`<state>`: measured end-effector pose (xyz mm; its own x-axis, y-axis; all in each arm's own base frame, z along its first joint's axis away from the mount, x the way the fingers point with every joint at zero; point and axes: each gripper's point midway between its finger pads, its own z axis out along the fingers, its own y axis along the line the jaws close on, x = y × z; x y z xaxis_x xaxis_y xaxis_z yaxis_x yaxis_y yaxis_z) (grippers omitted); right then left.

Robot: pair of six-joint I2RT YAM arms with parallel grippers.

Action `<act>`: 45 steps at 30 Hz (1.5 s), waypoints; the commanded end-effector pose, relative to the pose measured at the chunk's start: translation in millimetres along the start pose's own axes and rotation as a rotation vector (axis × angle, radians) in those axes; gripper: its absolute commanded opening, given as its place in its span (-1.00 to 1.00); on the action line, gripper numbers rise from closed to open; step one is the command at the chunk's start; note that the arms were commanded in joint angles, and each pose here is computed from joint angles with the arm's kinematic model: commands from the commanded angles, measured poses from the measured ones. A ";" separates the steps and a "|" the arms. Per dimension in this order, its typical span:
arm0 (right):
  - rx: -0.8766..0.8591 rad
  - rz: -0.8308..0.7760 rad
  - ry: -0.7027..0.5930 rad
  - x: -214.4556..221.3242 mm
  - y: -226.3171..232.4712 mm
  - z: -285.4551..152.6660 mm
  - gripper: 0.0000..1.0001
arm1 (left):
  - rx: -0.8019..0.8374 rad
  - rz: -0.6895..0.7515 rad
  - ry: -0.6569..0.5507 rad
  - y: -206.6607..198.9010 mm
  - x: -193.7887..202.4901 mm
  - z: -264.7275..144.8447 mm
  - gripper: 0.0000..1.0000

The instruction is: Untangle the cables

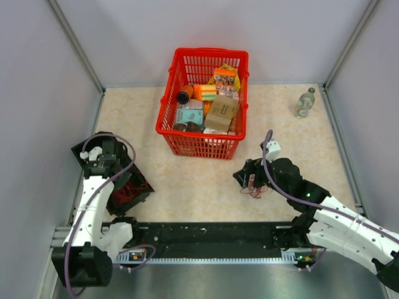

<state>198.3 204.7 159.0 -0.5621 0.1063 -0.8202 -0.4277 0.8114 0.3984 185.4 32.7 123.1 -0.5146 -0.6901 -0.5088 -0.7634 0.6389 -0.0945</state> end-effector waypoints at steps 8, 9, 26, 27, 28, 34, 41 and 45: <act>0.134 0.064 0.025 -2.3 -28.1 6.9 0.60 | -0.166 -0.317 0.016 40.4 -13.1 27.5 -0.76; 0.143 0.080 0.035 -1.4 -31.5 8.3 0.60 | -0.145 -0.308 0.003 37.8 -16.9 24.9 -0.51; 0.199 0.149 0.113 9.7 -66.0 5.5 -0.27 | 1.004 0.204 -0.136 -129.2 -9.1 -149.7 0.97; 0.187 0.146 0.115 10.5 -64.1 7.0 -0.34 | 1.098 0.262 -0.097 -142.3 7.6 -160.3 0.97; 0.179 0.147 0.119 11.9 -63.9 9.8 -0.36 | 1.182 0.309 -0.056 -153.9 22.8 -171.1 0.97; 0.175 0.162 0.171 18.9 -62.9 21.6 -1.00 | 1.429 0.639 0.036 -194.3 114.4 -218.8 0.80; 0.302 0.128 0.171 17.2 -82.2 7.0 -0.47 | 1.580 0.893 0.177 -226.5 206.2 -245.3 0.93; 0.294 0.198 0.216 36.0 -80.5 8.3 -0.35 | 1.566 1.016 0.216 -243.5 248.8 -248.2 0.75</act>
<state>220.2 149.3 93.9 -0.7560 0.1395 -0.6396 -0.1367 0.9219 0.3626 148.7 -331.3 198.3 -0.7213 0.1420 -0.6779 0.6412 0.5071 -0.5760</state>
